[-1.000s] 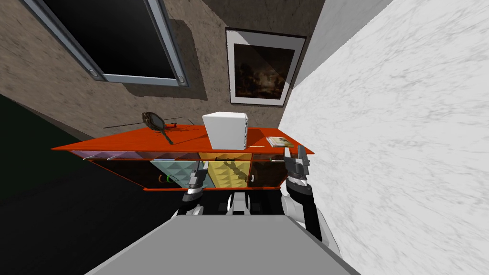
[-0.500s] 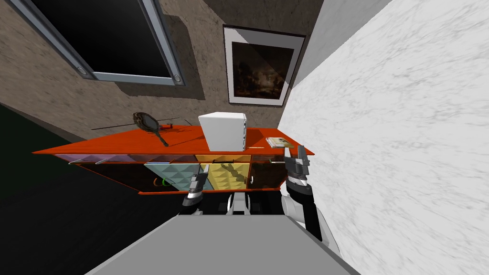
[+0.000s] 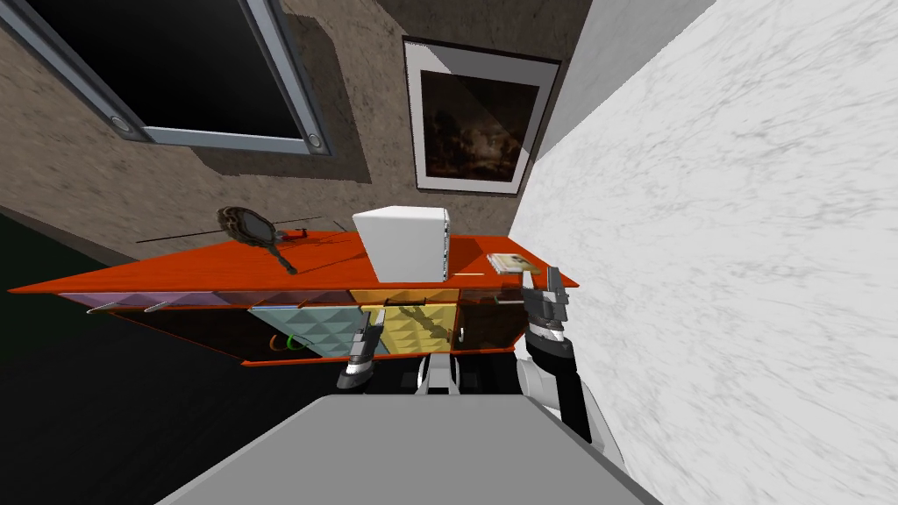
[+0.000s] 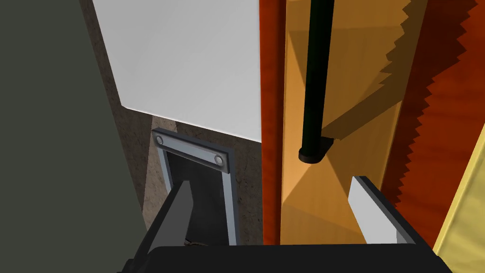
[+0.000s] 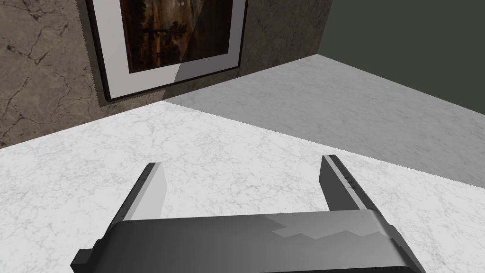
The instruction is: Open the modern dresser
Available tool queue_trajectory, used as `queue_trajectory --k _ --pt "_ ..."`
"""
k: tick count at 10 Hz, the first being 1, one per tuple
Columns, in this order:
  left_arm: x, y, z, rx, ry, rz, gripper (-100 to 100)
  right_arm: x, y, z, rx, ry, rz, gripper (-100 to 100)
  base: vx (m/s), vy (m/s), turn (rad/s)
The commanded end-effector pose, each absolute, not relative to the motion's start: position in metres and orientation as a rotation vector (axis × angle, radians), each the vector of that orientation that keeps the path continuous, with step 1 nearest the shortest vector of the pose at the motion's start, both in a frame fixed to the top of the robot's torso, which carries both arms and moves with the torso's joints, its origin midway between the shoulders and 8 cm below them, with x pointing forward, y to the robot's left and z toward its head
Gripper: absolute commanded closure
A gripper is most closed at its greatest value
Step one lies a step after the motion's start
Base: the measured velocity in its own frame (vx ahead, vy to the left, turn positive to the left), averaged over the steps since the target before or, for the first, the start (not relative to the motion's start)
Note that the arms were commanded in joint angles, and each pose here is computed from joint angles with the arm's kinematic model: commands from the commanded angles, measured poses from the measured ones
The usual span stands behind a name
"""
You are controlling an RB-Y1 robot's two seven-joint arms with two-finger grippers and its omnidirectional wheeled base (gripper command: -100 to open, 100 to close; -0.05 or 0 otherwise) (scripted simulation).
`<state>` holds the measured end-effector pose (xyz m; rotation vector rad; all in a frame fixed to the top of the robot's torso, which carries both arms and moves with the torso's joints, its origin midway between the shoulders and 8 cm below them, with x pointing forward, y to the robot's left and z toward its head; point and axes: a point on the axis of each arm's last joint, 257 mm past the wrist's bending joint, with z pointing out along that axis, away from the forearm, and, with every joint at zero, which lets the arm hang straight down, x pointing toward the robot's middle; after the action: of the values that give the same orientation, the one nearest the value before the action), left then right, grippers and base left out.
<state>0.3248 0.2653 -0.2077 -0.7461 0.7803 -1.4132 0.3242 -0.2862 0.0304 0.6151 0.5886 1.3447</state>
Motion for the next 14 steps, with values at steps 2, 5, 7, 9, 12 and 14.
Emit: queue_trajectory --k 2,5,7,9,12,14 --pt "0.313 0.258 -0.231 -0.779 0.774 -1.413 -100 0.324 -0.286 0.030 0.615 0.589 1.345 0 0.052 -0.005 -0.031" --pt "0.305 0.245 -0.246 -0.831 0.738 -1.419 -100 0.324 -0.286 0.030 0.615 0.589 1.345 0 0.043 -0.012 -0.025" --pt "0.317 0.249 -0.238 -0.819 0.748 -1.418 -100 0.324 -0.286 0.030 0.615 0.589 1.345 0 0.009 -0.004 0.005" --pt "0.324 0.249 -0.234 -0.818 0.749 -1.419 -100 0.324 -0.286 0.030 0.615 0.589 1.345 0 -0.014 -0.004 0.005" --pt "0.341 0.250 -0.223 -0.817 0.750 -1.422 -100 0.324 -0.286 0.030 0.615 0.589 1.345 0 -0.016 -0.003 0.008" --pt "0.327 0.250 -0.232 -0.818 0.749 -1.420 100 0.324 -0.286 0.030 0.615 0.589 1.345 0 0.001 0.001 -0.007"
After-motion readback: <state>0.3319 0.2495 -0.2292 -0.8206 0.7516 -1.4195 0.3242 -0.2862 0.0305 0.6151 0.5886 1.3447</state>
